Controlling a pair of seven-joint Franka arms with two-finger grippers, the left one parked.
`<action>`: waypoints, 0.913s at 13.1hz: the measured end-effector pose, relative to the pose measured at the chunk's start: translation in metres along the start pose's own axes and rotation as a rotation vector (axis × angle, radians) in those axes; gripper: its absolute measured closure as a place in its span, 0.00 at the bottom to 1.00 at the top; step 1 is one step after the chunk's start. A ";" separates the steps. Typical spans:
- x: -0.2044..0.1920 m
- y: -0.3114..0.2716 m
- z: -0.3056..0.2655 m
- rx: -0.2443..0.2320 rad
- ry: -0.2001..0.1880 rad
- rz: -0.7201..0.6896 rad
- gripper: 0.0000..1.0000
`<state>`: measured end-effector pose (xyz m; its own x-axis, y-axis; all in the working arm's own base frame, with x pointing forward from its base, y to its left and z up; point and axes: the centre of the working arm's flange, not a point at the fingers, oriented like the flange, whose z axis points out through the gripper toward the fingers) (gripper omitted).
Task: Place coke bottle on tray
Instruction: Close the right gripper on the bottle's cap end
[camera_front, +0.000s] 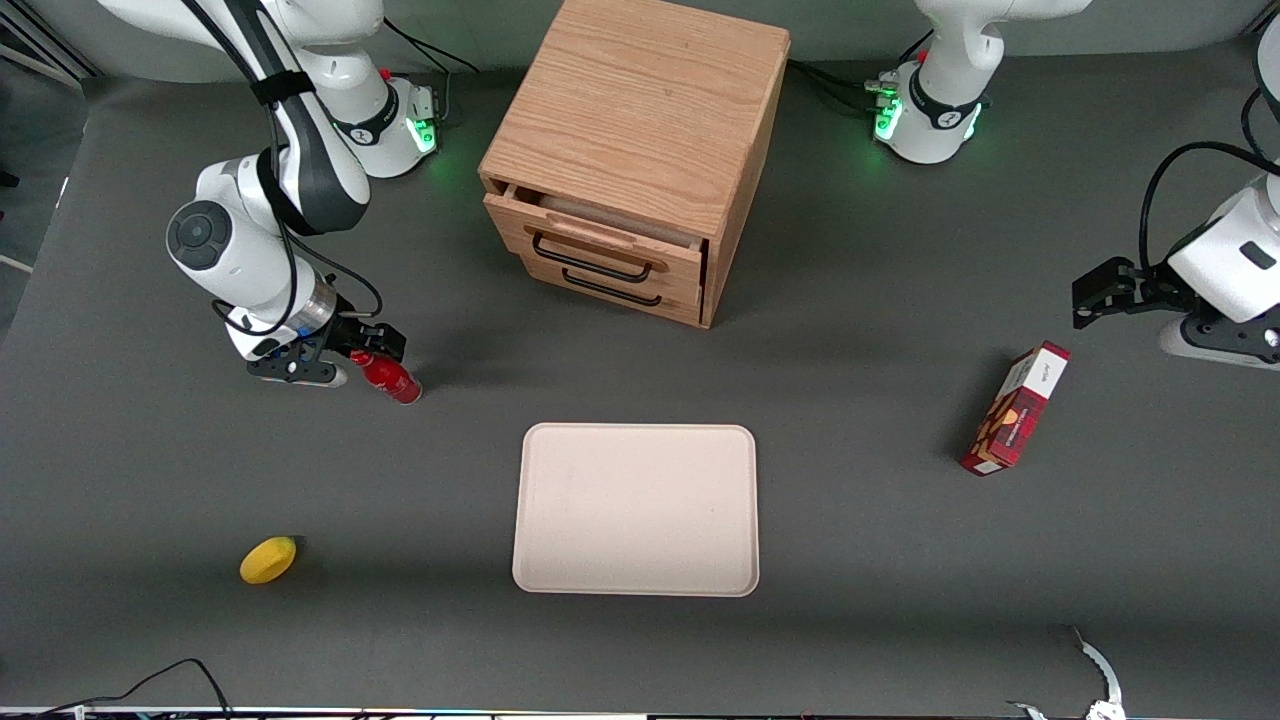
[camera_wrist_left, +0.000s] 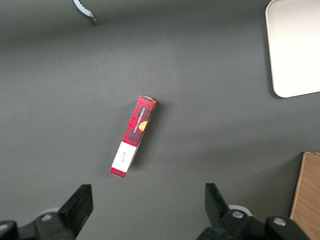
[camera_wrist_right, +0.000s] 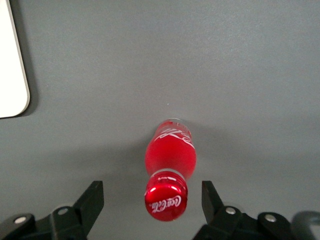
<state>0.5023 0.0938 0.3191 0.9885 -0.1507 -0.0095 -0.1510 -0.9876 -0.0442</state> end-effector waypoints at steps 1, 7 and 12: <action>0.000 0.000 0.000 -0.003 0.000 -0.002 0.22; 0.000 0.001 -0.002 -0.007 0.005 -0.006 0.68; 0.017 -0.010 -0.070 -0.013 0.008 -0.014 0.68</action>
<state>0.5204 0.0975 0.3893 0.9905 -0.1376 -0.0008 -0.1376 -0.9900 -0.0316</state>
